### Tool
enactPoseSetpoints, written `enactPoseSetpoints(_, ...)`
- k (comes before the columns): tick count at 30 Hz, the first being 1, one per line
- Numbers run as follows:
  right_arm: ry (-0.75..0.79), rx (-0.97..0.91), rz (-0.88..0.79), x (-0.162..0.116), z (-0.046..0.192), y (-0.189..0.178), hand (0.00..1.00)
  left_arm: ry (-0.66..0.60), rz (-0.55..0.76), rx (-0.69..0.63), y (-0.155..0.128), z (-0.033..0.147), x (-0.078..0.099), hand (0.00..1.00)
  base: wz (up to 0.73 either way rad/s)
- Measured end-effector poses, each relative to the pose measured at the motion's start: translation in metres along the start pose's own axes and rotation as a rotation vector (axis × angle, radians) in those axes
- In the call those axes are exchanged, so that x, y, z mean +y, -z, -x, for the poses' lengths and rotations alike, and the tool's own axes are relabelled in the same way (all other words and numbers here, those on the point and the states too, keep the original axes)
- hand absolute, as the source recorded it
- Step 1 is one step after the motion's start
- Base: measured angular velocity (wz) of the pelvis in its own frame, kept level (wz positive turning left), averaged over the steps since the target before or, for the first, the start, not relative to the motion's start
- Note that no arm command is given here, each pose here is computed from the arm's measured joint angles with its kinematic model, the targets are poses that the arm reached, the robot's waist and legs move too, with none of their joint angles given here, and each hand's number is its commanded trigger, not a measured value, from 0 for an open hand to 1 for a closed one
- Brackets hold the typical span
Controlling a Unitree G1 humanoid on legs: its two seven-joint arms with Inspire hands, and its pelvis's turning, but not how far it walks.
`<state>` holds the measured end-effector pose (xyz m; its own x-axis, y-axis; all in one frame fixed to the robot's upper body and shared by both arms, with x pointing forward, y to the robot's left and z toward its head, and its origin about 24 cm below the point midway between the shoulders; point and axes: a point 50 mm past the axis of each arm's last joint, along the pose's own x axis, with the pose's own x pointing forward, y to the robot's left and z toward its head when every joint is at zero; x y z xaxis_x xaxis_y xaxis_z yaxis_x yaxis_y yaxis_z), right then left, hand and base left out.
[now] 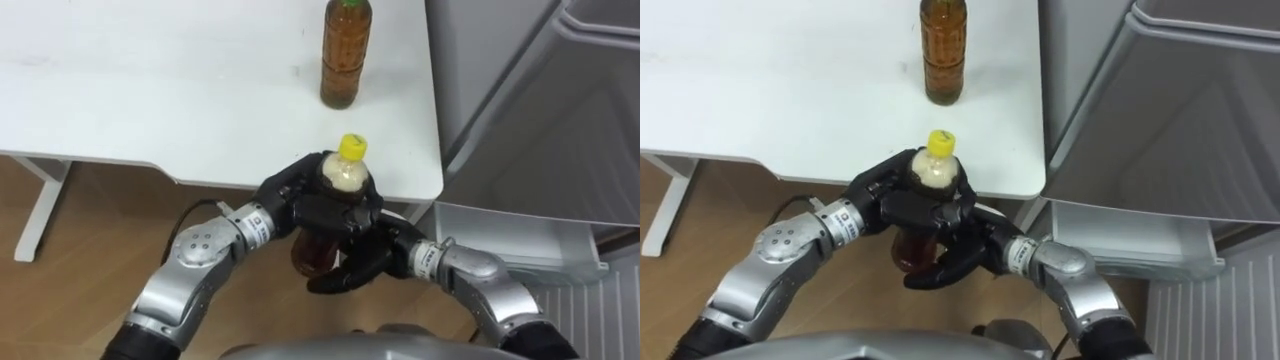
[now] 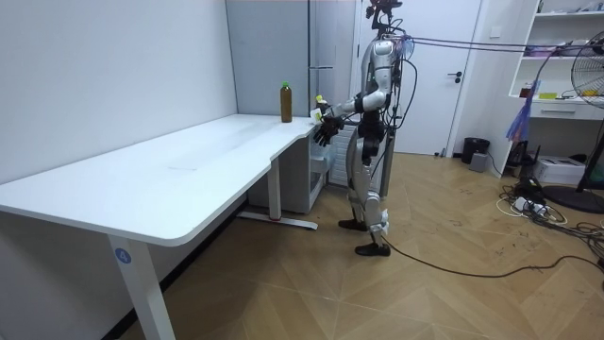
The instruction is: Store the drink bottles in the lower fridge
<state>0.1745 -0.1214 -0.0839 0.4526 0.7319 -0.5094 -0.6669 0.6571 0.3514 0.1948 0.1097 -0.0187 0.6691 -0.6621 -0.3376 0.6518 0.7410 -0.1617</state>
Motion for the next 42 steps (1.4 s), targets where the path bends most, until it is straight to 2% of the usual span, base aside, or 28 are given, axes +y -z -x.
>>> enactPoseSetpoints(7,-0.027,-0.009,-0.015,0.0,0.002,0.0,0.0,0.019,-0.01,0.014,0.003,0.001,-0.003,1.0,0.0)
enactPoseSetpoints(8,-0.026,-0.01,-0.017,-0.001,0.003,0.0,0.04,0.022,-0.009,0.016,0.004,0.001,-0.004,1.0,0.0)
enactPoseSetpoints(9,-0.025,-0.016,-0.026,-0.002,0.004,0.0,0.17,0.024,-0.008,0.018,0.004,0.0,-0.004,1.0,-0.03)
enactPoseSetpoints(10,-0.026,-0.026,-0.04,-0.002,0.004,0.0,0.68,0.027,-0.008,0.019,0.005,0.0,-0.005,1.0,0.0)
enactPoseSetpoints(11,-0.026,-0.031,-0.045,-0.002,0.004,-0.001,0.99,0.027,-0.007,0.021,0.005,0.0,-0.005,1.0,-0.03)
enactPoseSetpoints(24,-0.036,-0.012,-0.141,0.003,0.003,0.014,1.0,0.055,0.022,0.046,0.016,-0.003,-0.013,1.0,-0.03)
enactPoseSetpoints(26,-0.033,-0.005,-0.142,0.004,0.002,0.015,1.0,0.057,0.027,0.05,0.017,-0.004,-0.014,0.81,0.0)
enactPoseSetpoints(28,-0.03,0.001,-0.149,0.005,0.001,0.017,1.0,0.061,0.019,0.056,0.018,-0.004,-0.015,0.51,0.0)
enactPoseSetpoints(29,-0.03,0.002,-0.153,0.005,0.001,0.018,1.0,0.061,0.016,0.057,0.018,-0.005,-0.015,0.09,0.0)
enactPoseSetpoints(30,-0.029,0.004,-0.156,0.005,0.001,0.018,1.0,0.061,0.015,0.059,0.018,-0.005,-0.015,0.0,0.0)
enactPoseSetpoints(42,-0.015,0.012,-0.158,0.002,0.003,0.02,1.0,0.079,0.013,0.06,0.018,-0.006,-0.017,0.0,0.0)
